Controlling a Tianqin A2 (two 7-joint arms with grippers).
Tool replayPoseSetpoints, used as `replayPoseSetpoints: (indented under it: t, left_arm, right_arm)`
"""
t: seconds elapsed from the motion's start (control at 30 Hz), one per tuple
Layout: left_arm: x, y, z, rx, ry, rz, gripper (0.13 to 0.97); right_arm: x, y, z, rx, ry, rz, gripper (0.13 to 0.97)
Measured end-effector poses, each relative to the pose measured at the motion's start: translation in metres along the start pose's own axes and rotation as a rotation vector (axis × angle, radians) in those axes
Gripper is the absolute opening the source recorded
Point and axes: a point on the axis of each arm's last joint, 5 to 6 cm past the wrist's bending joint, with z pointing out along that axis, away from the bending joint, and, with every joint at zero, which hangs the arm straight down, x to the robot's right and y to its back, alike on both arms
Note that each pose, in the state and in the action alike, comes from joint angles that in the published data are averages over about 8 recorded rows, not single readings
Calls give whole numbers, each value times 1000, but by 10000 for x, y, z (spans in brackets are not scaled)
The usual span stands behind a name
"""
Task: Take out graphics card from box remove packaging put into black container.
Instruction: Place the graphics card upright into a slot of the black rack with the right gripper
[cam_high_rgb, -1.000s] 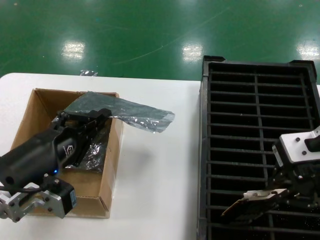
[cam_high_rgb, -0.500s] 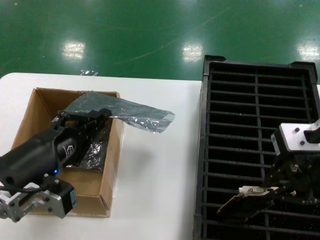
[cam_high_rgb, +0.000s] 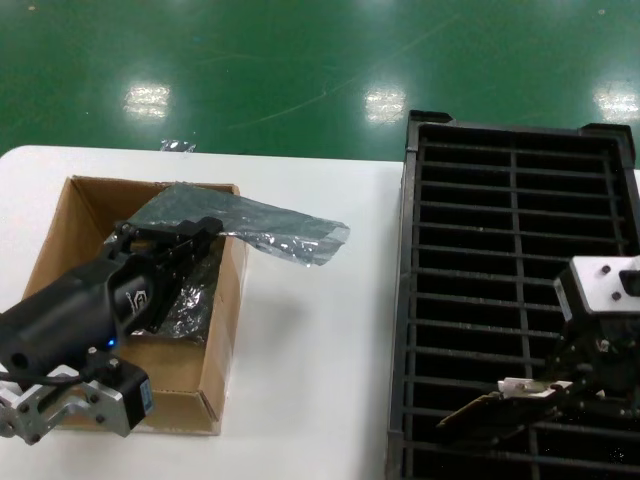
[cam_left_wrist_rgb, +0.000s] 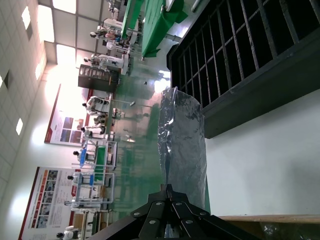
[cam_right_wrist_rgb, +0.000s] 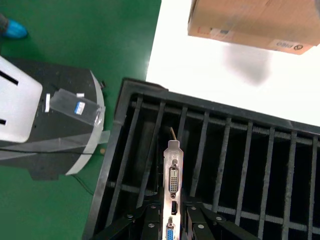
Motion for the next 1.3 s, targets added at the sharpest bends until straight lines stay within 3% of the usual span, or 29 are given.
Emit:
replayPoseSetpoints:
  t: [1.3]
  left_arm:
    - [0, 0, 0, 0, 0, 0, 138]
  right_arm:
    - [-41, -217, 211, -47, 7, -100, 187]
